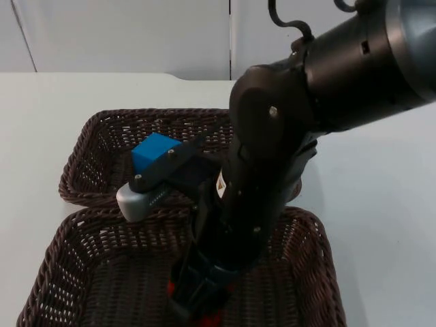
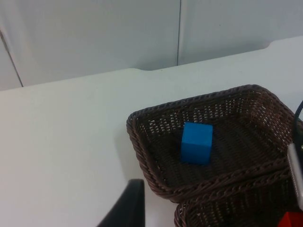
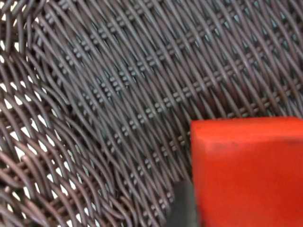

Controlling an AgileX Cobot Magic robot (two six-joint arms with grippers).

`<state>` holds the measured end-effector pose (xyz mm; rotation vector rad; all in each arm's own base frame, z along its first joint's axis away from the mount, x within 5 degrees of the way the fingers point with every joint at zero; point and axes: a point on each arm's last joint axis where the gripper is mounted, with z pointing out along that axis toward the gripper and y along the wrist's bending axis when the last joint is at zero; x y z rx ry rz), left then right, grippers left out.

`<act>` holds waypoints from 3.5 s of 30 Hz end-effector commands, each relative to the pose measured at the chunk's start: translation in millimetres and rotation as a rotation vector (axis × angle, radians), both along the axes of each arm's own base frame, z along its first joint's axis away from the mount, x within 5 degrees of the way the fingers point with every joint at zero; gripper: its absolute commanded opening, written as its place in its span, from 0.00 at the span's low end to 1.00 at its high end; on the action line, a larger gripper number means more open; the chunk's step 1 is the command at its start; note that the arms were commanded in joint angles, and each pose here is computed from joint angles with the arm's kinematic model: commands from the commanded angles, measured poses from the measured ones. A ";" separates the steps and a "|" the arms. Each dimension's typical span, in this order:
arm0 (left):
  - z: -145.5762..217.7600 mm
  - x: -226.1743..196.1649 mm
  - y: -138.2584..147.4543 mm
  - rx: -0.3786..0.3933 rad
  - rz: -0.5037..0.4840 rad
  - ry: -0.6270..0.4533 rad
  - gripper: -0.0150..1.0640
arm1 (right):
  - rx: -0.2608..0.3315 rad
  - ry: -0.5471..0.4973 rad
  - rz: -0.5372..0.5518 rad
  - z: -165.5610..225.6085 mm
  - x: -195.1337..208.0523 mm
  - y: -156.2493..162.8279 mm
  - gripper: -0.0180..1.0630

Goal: Pick up one cube with the left hand and place it into the upper basket. Pick up one cube with the right hand and place it into the lower basket.

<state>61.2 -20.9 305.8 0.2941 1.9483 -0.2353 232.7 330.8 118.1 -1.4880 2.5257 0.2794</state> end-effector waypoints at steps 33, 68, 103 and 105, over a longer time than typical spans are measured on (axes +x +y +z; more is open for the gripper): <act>-1.4 -0.8 0.5 -0.001 0.002 0.001 0.99 | 0.256 -0.171 -0.002 141.7 -19.5 -21.6 0.81; -16.7 -66.3 21.0 -0.022 -0.017 -0.004 0.99 | 0.655 -0.458 -0.067 204.2 -130.0 -179.4 0.81; -24.2 -67.1 22.9 0.005 0.001 0.062 0.99 | 0.856 -0.573 -0.066 195.3 -226.5 -310.2 0.81; -24.1 -67.0 22.9 0.012 -0.002 0.059 0.99 | 0.861 -0.578 -0.062 192.1 -233.1 -319.1 0.81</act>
